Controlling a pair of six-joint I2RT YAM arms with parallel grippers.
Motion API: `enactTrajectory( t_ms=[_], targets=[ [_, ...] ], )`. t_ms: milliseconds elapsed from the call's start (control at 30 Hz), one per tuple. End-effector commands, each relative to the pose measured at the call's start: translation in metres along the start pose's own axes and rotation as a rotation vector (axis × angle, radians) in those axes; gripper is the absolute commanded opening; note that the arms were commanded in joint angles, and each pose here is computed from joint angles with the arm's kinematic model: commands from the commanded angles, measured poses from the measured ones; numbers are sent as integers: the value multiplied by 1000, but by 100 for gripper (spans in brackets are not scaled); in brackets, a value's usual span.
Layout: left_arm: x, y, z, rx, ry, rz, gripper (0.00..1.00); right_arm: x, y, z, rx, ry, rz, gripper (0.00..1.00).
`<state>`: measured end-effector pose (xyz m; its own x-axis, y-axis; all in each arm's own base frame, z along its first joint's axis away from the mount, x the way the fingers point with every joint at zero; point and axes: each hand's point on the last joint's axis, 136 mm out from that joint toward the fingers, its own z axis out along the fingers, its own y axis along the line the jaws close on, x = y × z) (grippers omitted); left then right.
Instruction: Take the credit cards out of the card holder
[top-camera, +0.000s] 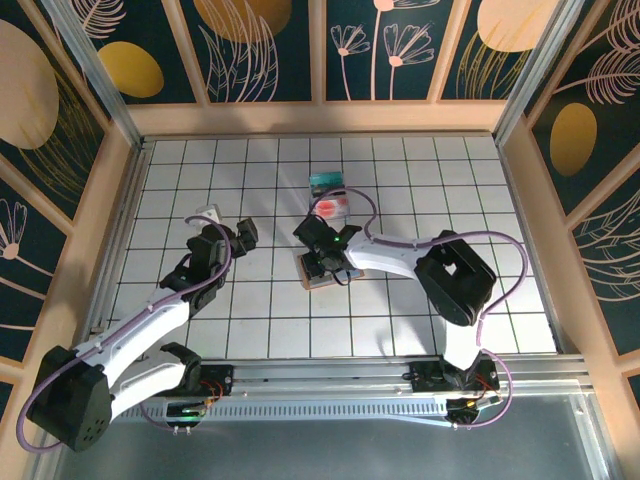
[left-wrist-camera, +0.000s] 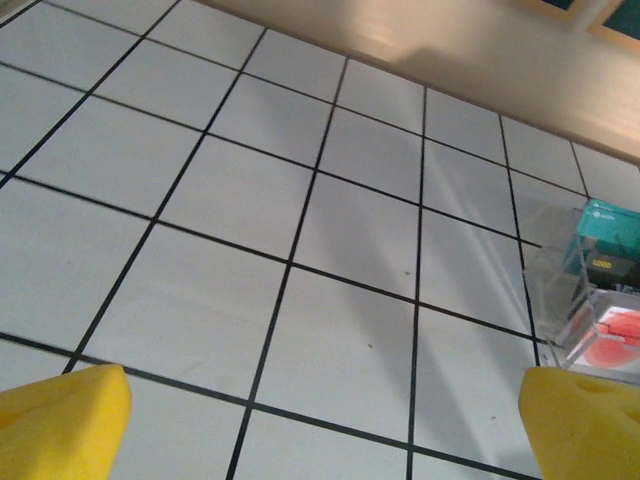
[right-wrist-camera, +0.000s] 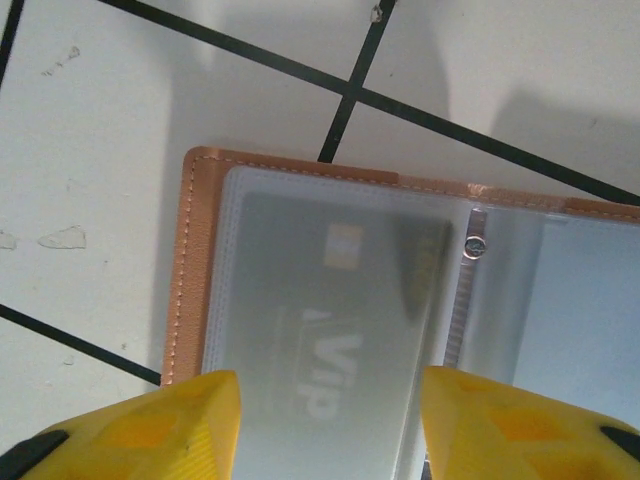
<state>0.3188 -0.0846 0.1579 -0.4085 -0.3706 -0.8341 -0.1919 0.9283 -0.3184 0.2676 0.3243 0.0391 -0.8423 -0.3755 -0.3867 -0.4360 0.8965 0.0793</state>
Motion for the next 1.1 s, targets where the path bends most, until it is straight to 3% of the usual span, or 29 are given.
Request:
enactTrajectory(
  t_ms=[0,300,700,1067],
  targets=[
    [-5,12,-2,-40,-49,-93,99,-3,4,-2,6,6,-16,55],
    [-1,14,-1,-41,-47,-132,99,6,15,-1,-26,35,-22,66],
    [-1,11,-2,-22,-44,-133,99,22,3,14,24,75,-3,65],
    [0,7,1,-13,-35,-117,99,27,3,19,10,88,11,44]
  ],
)
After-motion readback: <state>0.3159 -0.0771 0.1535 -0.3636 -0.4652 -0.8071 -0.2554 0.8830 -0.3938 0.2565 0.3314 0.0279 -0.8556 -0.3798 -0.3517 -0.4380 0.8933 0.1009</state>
